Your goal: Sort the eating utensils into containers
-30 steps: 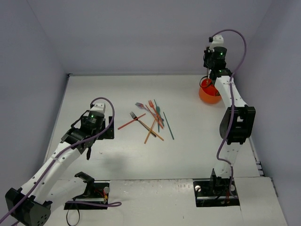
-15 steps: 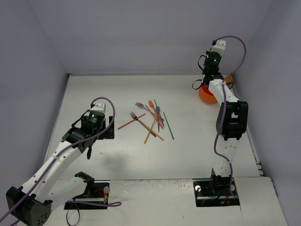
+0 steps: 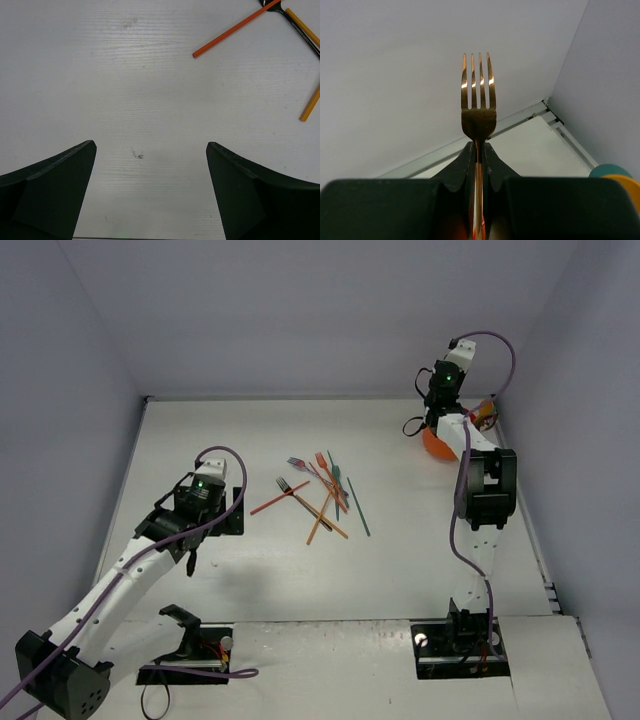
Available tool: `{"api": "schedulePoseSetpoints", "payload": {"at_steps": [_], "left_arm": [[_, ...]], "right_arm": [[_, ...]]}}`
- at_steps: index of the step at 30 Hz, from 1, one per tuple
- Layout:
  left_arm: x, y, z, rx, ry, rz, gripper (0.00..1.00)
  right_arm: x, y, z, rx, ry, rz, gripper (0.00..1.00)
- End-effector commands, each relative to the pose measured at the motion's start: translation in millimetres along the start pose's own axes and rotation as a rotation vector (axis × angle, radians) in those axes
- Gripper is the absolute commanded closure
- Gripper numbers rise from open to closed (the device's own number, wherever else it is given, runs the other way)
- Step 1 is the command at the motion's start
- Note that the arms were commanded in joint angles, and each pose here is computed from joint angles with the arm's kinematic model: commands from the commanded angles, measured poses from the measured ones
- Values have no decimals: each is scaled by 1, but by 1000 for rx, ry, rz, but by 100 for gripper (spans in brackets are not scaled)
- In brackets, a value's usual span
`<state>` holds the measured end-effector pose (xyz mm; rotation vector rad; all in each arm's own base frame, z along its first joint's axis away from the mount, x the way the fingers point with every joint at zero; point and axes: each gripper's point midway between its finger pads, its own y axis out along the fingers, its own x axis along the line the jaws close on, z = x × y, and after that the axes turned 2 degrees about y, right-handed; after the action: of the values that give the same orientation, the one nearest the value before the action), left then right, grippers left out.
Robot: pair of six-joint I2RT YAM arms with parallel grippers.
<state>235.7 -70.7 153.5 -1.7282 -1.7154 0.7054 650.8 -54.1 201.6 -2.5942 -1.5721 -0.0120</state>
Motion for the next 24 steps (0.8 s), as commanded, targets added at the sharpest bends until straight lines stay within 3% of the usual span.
{"api": "schedulePoseSetpoints", "payload": {"at_steps": [1, 24], "left_arm": [[0, 2, -11, -37, -4, -2, 9], [-4, 2, -12, -34, -2, 18, 9]], "right_arm": [[3, -6, -42, -120, 118, -1, 100], [19, -34, -2, 6, 35, -167, 100]]}}
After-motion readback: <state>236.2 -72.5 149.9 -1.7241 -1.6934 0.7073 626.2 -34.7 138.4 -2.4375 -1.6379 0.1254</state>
